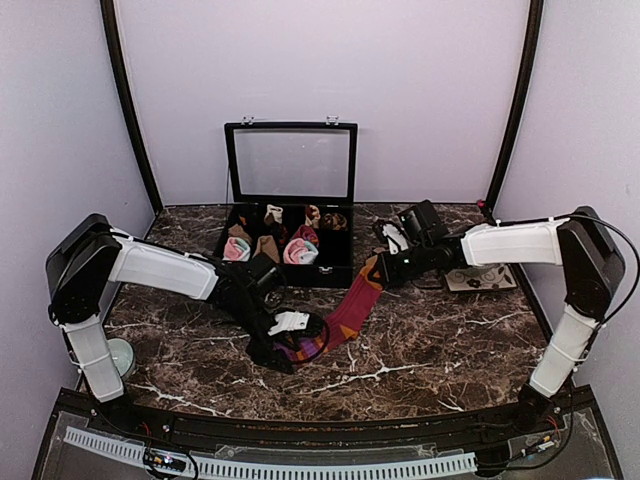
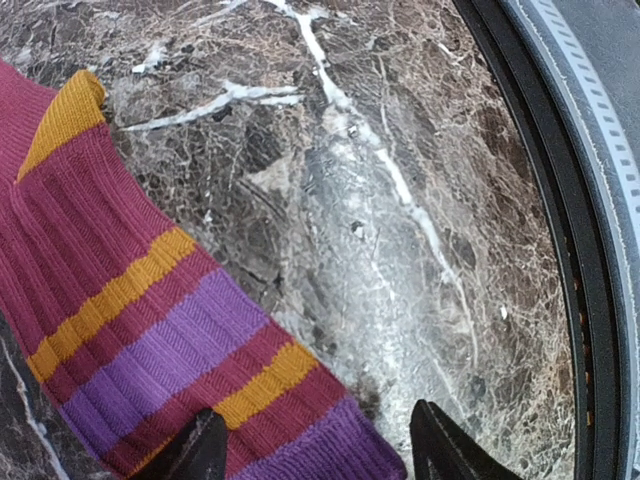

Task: Roll the socks
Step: Adjust the sock at the center of the board.

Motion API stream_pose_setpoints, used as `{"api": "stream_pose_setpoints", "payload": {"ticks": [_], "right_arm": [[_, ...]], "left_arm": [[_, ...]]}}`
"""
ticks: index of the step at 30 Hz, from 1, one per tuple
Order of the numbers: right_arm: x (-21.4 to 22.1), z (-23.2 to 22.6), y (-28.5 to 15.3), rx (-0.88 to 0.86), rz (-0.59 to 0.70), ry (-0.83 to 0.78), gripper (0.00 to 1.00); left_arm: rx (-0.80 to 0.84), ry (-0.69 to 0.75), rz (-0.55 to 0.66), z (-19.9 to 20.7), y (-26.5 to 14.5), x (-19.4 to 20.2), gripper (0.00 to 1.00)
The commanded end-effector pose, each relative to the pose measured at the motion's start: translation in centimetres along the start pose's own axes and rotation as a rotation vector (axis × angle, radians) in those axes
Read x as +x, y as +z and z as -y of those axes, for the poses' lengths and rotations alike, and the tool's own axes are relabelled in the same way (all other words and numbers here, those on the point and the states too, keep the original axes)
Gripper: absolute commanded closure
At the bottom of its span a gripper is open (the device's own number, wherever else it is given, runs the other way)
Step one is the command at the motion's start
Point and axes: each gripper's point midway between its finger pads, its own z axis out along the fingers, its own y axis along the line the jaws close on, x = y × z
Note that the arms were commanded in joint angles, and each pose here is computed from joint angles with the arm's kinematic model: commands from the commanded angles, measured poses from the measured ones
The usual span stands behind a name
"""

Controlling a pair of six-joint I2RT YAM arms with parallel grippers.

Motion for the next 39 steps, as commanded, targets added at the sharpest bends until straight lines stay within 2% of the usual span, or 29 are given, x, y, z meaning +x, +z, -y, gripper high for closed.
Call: {"api": "stream_pose_setpoints", "payload": {"ticks": [1,4,18,25,27,31,35,39], "right_arm": [[-1.1,-1.1,0.1,-0.039,-0.017,-0.093,0.99],[-3.0,-1.4,-0.1,-0.015,0.002,-0.130,0.99],[-4.7,2.4,0.9,0.190,-0.015,-0.199,0.99],[-6.6,4.6,1.4,0.297,-0.006,-0.229,0.84],[-7.6,4.9,1.4,0.303,0.017,-0.214,0.72],[-9.8,4.7,1.5,0.291,0.080,-0.172,0.61],[-11.3,5.0,2.4,0.305,0.110,-0.131,0.62],[-11.8,6.3,3.7,0.355,0.116,-0.096,0.73]], "left_arm": [[0.054,0.027,0.023,1.4,0.2,-1.3,0.34],[0.064,0.045,0.033,1.7,0.6,-2.1,0.35],[0.102,0.039,0.150,0.4,1.6,-8.3,0.36],[0.118,0.012,0.195,0.9,-1.6,-10.6,0.29],[0.113,-0.020,0.187,0.4,-3.1,-10.0,0.28],[0.046,-0.121,0.189,-3.4,-6.4,-7.1,0.28],[-0.103,-0.144,0.125,-6.5,-7.1,-3.0,0.30],[-0.252,-0.128,0.050,-8.5,-6.0,0.0,0.41]]}}
